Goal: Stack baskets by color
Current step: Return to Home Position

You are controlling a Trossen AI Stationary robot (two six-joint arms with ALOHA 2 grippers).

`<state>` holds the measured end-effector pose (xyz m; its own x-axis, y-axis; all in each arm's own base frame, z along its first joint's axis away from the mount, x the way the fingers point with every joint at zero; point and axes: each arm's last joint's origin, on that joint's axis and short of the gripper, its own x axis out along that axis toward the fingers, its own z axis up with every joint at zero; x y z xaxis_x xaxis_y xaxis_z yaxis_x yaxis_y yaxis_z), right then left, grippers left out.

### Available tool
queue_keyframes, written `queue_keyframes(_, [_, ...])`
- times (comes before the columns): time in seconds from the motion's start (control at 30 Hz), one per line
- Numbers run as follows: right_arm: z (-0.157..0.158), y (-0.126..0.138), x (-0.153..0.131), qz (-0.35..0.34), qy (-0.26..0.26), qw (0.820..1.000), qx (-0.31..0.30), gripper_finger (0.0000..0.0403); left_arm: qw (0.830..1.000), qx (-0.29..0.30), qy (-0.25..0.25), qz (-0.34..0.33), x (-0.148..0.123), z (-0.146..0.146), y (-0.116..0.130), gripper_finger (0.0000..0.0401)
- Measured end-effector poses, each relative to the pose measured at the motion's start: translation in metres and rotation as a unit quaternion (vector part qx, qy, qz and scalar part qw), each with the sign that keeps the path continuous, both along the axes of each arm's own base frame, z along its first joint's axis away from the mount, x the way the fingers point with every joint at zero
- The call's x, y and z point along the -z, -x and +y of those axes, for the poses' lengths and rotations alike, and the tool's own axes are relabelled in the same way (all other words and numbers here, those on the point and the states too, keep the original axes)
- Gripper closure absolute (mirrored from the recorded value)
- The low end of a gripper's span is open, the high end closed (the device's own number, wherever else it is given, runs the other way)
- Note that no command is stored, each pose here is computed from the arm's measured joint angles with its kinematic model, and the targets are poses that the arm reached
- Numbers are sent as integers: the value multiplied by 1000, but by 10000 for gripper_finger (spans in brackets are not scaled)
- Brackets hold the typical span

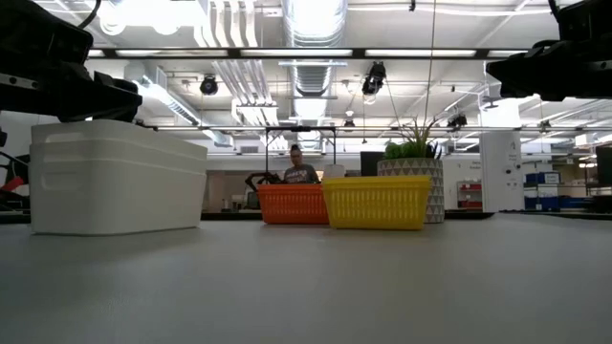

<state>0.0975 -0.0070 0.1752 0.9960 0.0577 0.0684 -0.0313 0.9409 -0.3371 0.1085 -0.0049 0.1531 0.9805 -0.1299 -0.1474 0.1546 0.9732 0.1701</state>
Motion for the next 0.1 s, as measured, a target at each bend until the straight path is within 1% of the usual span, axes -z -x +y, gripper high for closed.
queue_keyframes(0.1, [0,0,0,0,0,1000,0,394,1000,0,0,0,0,0,0,401])
